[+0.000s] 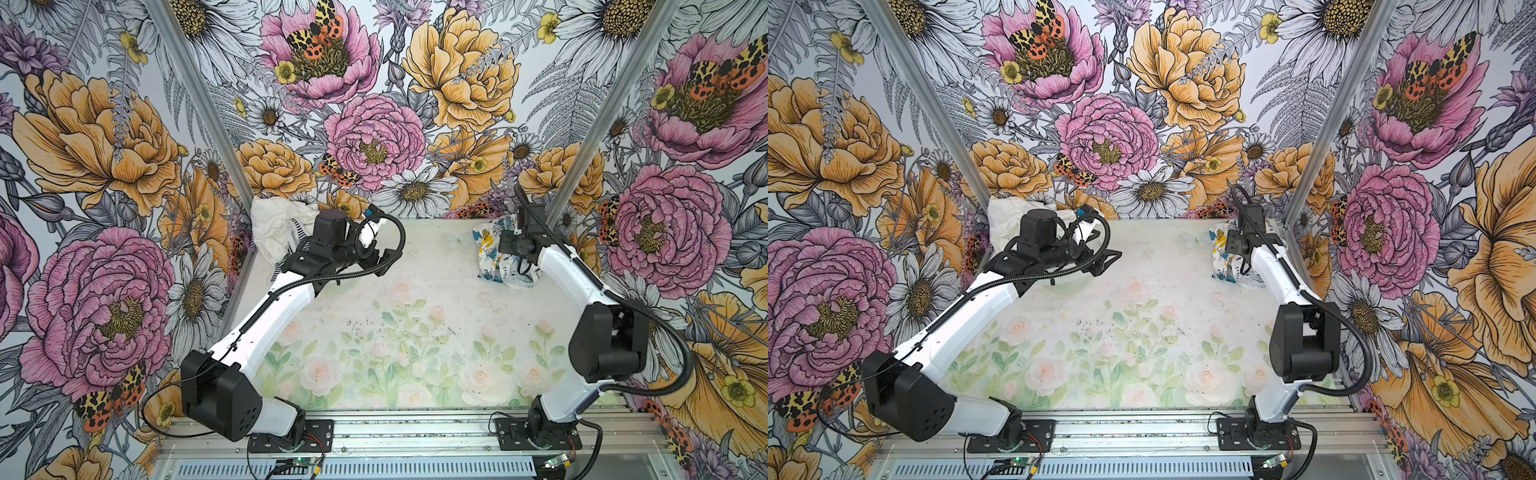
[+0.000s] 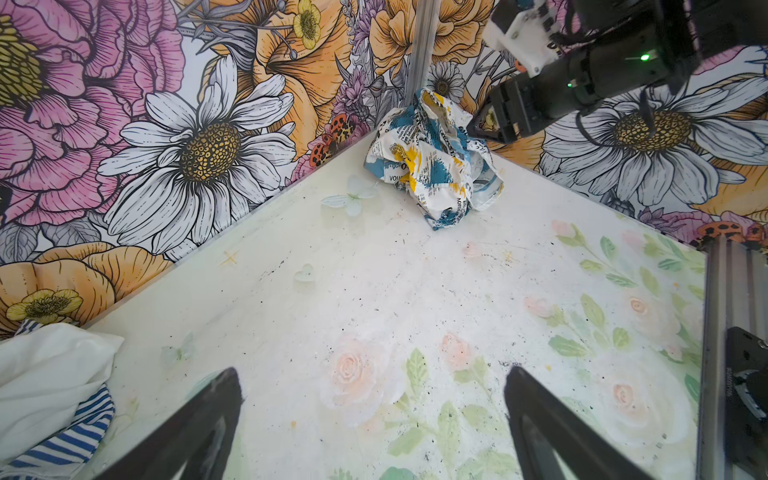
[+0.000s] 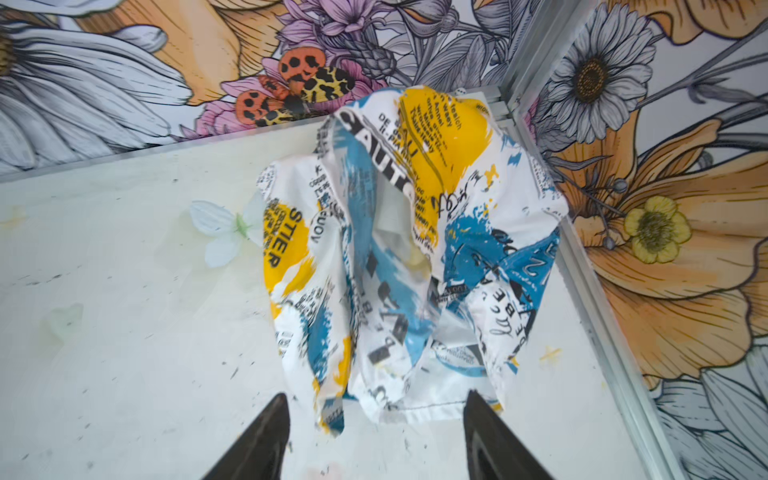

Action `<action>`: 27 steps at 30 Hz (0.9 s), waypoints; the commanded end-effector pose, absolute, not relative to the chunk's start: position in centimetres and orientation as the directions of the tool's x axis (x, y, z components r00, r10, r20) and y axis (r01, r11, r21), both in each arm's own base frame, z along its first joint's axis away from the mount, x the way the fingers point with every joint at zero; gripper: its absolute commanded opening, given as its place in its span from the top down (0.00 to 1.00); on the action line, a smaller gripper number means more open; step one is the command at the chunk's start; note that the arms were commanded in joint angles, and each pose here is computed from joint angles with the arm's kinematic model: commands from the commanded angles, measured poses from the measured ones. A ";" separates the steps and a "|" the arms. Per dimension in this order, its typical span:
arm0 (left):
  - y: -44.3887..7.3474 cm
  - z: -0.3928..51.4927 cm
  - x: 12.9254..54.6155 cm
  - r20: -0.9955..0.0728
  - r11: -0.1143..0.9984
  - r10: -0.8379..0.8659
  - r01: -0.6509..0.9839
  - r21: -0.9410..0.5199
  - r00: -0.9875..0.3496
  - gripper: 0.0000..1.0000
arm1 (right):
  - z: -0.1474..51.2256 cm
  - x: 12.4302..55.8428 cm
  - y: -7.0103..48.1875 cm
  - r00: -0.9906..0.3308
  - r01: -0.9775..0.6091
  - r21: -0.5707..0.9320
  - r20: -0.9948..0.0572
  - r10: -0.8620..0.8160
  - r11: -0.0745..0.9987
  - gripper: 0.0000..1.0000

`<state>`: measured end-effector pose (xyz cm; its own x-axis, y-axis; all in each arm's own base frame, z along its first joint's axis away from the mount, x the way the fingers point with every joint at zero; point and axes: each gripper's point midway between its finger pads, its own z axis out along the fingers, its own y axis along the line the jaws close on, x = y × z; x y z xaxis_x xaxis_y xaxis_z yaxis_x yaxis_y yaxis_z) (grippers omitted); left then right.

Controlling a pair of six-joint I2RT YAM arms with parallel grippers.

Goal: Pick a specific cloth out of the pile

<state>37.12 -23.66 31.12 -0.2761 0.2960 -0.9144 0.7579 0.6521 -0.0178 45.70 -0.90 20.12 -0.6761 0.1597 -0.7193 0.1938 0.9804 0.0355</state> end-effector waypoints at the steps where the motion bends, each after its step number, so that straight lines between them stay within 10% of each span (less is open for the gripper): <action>1: -23.2 32.8 37.5 -0.927 0.677 0.272 0.736 -0.008 -0.259 0.01 | 23.0 43.9 2.1 -0.565 0.071 0.179 -0.803 0.187 0.981 0.29; 4: -20.7 33.8 39.5 -0.942 0.783 0.174 0.620 -0.044 -0.287 0.01 | 22.2 40.2 0.4 -0.490 0.144 0.163 -0.845 0.213 0.976 0.07; 9: -12.2 32.2 42.3 -0.931 0.986 0.001 0.154 -0.060 -0.366 0.01 | 18.9 35.2 -5.1 -0.393 0.393 0.043 -0.895 0.210 0.919 0.01; 15: -2.2 22.6 39.0 -0.954 0.949 -0.052 -0.313 0.045 -0.296 0.01 | 14.7 32.1 -7.1 -0.353 0.456 -0.036 -0.925 0.144 0.889 0.01; 19: 0.6 16.4 37.8 -0.944 0.901 0.122 -0.366 0.235 -0.306 0.01 | 13.5 31.8 -7.0 -0.318 0.433 -0.053 -0.943 0.098 0.900 0.00; 27: 1.9 15.0 39.9 -0.979 0.929 0.074 -0.345 0.136 -0.189 0.01 | 14.2 36.4 -4.2 -0.220 0.253 -0.001 -0.974 0.057 0.968 0.00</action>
<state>37.80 0.93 9.80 -0.4191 0.1420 -0.8968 -0.2752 0.9214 0.2745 33.61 -5.19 10.06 -0.4006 0.0786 -0.9129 0.3214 0.9451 -0.0597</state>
